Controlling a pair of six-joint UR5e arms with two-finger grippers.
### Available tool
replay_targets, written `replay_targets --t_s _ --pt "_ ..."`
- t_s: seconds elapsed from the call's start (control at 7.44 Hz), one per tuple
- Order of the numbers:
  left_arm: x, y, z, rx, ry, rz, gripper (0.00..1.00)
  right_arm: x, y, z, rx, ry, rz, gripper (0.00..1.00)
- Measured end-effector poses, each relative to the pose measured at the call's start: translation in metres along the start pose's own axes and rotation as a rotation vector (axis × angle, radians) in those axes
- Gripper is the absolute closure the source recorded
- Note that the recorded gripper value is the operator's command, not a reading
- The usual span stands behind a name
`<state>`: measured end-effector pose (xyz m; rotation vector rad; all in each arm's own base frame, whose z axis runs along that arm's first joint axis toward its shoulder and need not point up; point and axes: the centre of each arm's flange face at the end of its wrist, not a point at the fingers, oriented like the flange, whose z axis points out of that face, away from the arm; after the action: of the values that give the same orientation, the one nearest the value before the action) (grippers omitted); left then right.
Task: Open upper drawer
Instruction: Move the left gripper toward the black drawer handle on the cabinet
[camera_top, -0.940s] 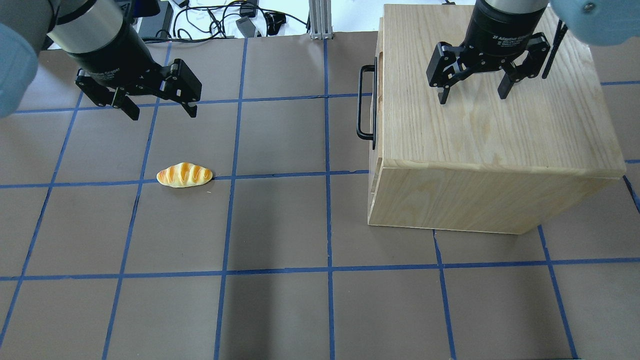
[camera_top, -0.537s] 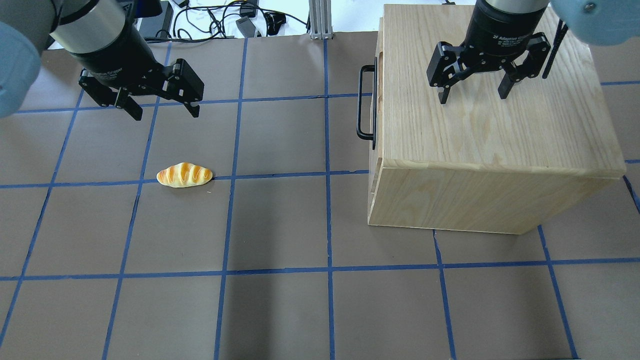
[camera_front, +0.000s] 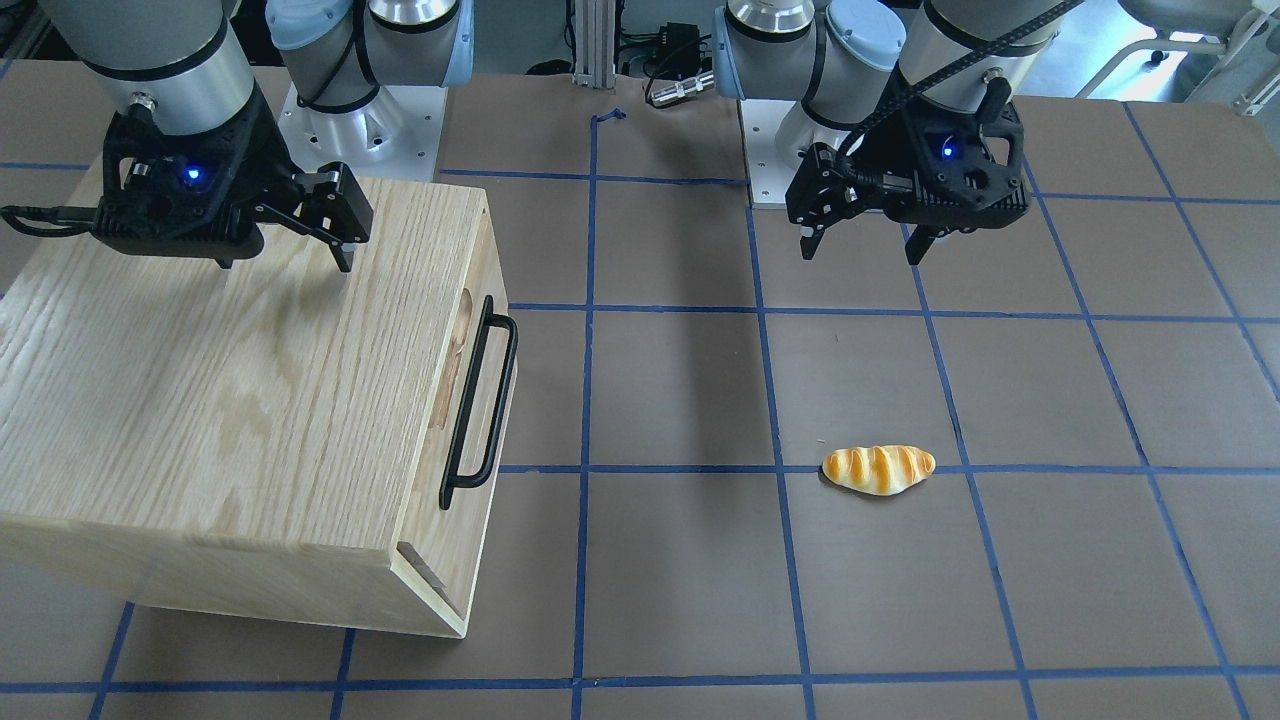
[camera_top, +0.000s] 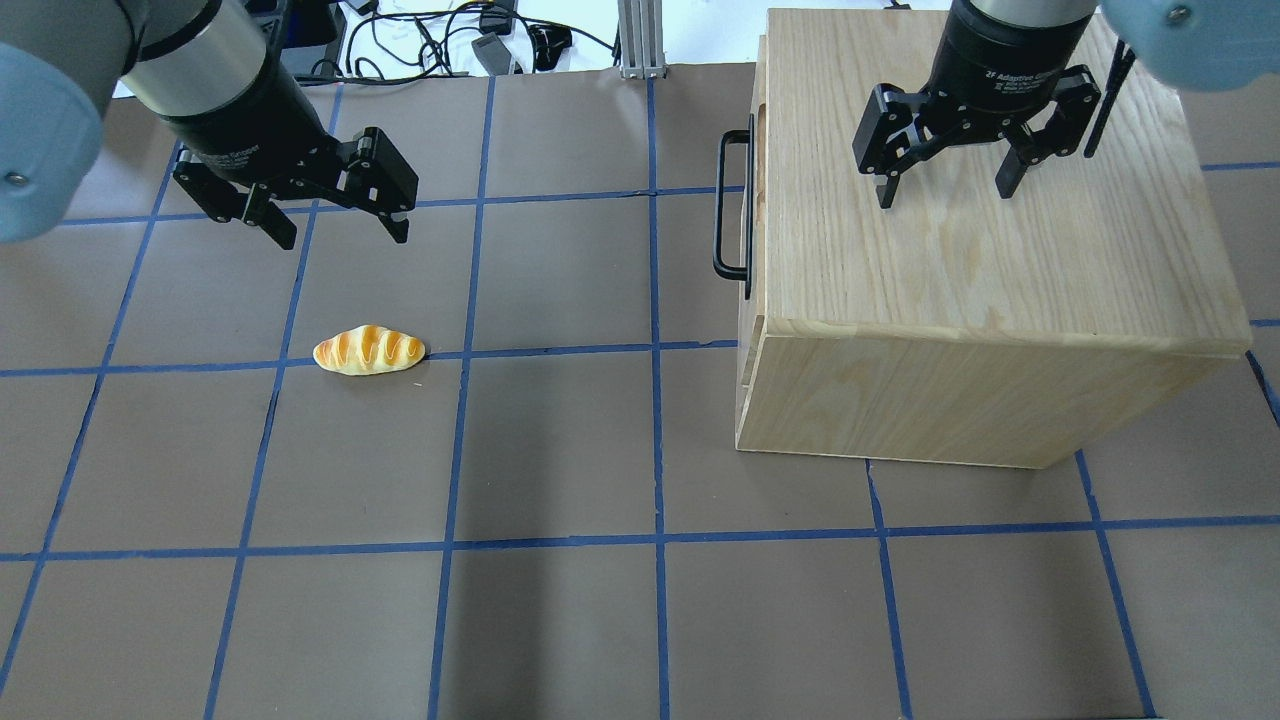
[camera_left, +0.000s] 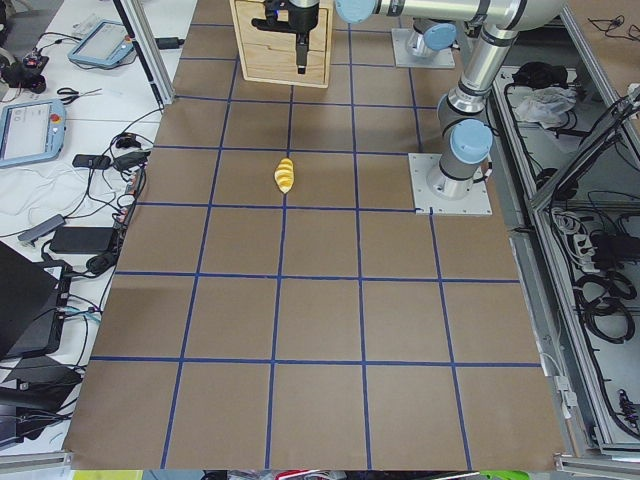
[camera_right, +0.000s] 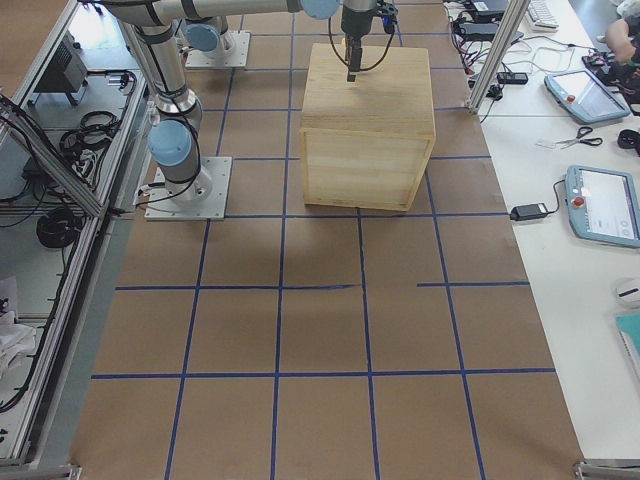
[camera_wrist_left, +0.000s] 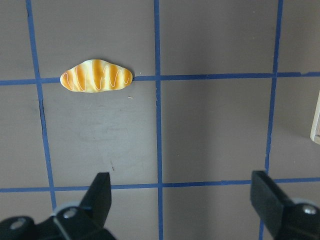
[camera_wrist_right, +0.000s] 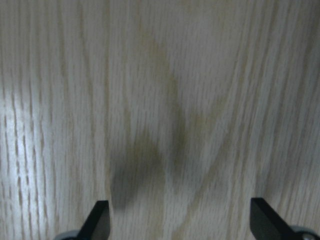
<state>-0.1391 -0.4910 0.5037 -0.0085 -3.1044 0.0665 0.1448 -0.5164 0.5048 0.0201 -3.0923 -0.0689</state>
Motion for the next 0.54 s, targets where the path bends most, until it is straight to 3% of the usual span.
replay_targets --t_s 0.13,0.54 --pt "0.004 -0.007 0.004 0.012 0.037 -0.003 0.0 0.0 0.0 0.0 0.0 0.0 0.0 0.0" --pt "0.035 -0.039 0.039 -0.012 0.266 -0.117 0.0 0.0 0.0 0.0 0.0 0.0 0.0 0.0"
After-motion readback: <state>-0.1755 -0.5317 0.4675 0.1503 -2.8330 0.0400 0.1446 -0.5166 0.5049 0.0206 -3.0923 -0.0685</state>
